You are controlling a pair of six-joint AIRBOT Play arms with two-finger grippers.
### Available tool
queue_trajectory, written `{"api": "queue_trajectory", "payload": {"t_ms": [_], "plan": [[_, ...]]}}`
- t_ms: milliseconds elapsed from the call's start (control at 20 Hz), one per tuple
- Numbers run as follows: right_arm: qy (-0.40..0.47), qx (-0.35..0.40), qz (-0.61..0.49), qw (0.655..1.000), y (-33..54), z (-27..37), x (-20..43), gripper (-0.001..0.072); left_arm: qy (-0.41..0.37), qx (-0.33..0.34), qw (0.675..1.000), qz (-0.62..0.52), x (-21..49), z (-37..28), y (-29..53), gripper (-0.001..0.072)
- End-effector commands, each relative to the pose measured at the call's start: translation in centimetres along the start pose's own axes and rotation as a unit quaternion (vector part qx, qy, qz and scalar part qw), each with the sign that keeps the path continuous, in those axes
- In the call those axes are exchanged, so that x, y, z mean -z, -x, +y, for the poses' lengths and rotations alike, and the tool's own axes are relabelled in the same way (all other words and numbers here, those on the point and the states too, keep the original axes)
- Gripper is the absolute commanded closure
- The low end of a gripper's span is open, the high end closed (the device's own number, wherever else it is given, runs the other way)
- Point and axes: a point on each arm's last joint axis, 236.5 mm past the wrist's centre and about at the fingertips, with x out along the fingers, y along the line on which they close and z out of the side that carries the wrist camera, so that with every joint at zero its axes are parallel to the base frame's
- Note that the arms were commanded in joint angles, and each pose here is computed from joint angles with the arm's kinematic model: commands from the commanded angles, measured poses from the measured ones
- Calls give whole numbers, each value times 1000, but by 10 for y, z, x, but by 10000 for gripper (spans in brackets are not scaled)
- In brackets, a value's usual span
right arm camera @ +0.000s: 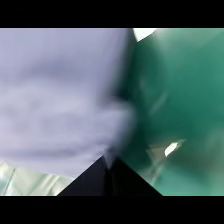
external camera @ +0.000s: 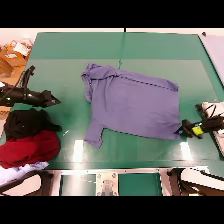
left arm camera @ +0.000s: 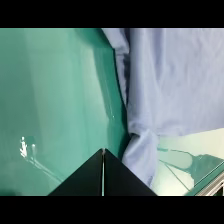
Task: Fold the shirts.
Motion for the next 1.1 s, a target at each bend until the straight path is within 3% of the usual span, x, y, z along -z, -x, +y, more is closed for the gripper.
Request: {"api": "queue_trajectory", "payload": {"t_ms": [0, 150, 300, 400, 450, 500, 750, 800, 850, 1050], "plan": [[-22, 62, -51, 997, 58, -18, -39, 701, 8, 2, 1000, 1, 2, 0, 1, 684], [-125, 123, -152, 973, 127, -57, -76, 700, 11, 3, 1000, 3, 3, -2, 0, 684], [-139, 115, -161, 970, 122, -64, -80, 700, 31, 8, 999, -4, 2, -3, -5, 659], [-137, 103, -142, 975, 100, -65, -75, 700, 56, 33, 998, 2, 12, -18, -28, 24], [-142, 100, -134, 976, 91, -68, -73, 700, 67, 48, 997, 14, 24, -30, -46, 103], [-144, 99, -128, 976, 85, -70, -73, 700, 68, 60, 996, 25, 36, -45, -66, 132], [-133, 89, -141, 977, 83, -68, -83, 700, 123, 17, 992, 28, 88, -79, -149, 145], [-127, 85, -143, 978, 83, -66, -85, 700, 123, 11, 992, 15, 88, -84, -156, 307], [-124, 86, -145, 978, 83, -65, -86, 700, 121, 6, 993, -2, 84, -88, -161, 369], [-100, 82, -152, 980, 82, -58, -92, 700, 175, -2, 985, -14, 81, -82, -187, 369]]}}
